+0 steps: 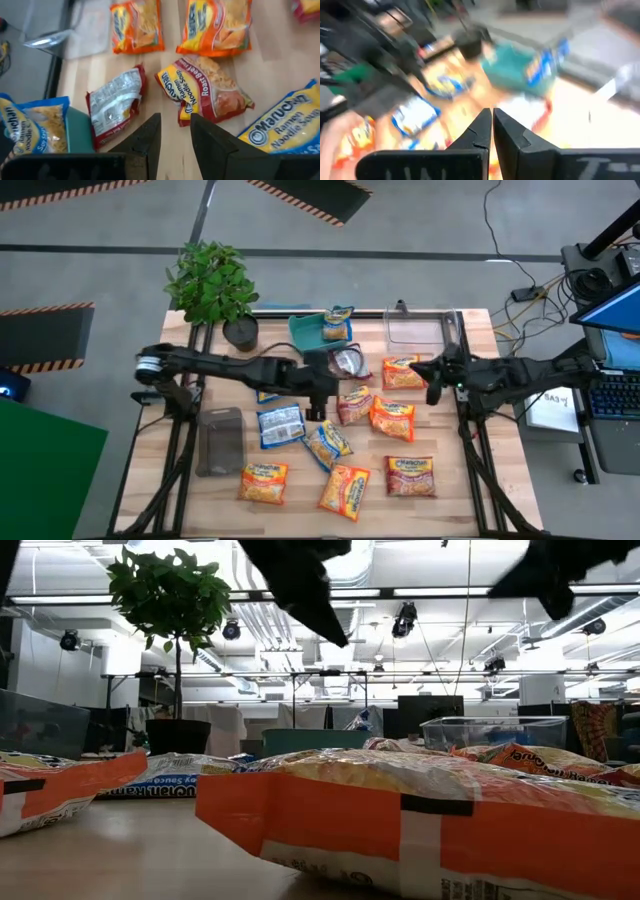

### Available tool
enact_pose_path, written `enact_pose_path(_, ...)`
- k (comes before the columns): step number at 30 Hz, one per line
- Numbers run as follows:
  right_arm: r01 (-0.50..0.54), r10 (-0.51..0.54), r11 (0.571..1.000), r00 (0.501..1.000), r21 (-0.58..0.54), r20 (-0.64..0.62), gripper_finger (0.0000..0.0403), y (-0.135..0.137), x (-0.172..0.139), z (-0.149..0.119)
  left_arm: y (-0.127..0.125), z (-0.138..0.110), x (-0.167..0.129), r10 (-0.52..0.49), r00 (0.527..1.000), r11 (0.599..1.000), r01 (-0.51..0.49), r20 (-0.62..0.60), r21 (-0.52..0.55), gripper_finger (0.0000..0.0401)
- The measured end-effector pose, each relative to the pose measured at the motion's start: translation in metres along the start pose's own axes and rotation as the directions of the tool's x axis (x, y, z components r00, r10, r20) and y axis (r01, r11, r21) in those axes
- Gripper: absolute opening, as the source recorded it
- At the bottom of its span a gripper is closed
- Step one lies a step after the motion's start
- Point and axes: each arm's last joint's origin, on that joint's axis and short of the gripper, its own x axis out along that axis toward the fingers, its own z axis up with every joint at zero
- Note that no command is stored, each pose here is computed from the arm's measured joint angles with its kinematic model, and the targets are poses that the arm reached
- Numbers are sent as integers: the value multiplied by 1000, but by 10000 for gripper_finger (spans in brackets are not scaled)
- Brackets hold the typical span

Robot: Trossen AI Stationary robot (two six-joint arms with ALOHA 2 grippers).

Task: Sort Maruchan noodles
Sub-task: Put the top orange noodle pack into the transparent bin

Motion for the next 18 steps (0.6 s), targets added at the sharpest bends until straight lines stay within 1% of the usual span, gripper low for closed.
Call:
enact_pose_path(2,74,-66,994,994,81,-93,9,-4,4,-10,1,-6,-10,12,998,1000,-10,59,-18,82)
enact_pose_path(5,208,-167,961,962,184,-215,9,-10,8,-24,3,-17,-22,32,989,999,-27,145,-37,79)
enact_pose_path(7,301,-231,924,931,234,-284,9,-14,9,-31,4,-24,-30,48,977,998,-39,209,-47,79)
enact_pose_path(11,461,-338,843,855,278,-394,9,-23,6,-43,6,-36,-43,94,952,995,-77,292,-69,79)
enact_pose_path(14,536,-384,785,815,312,-433,9,-29,2,-47,7,-42,-50,115,943,992,-93,312,-83,79)
enact_pose_path(18,551,-396,761,814,344,-425,9,-31,4,-47,7,-46,-55,118,941,992,-95,317,-87,79)
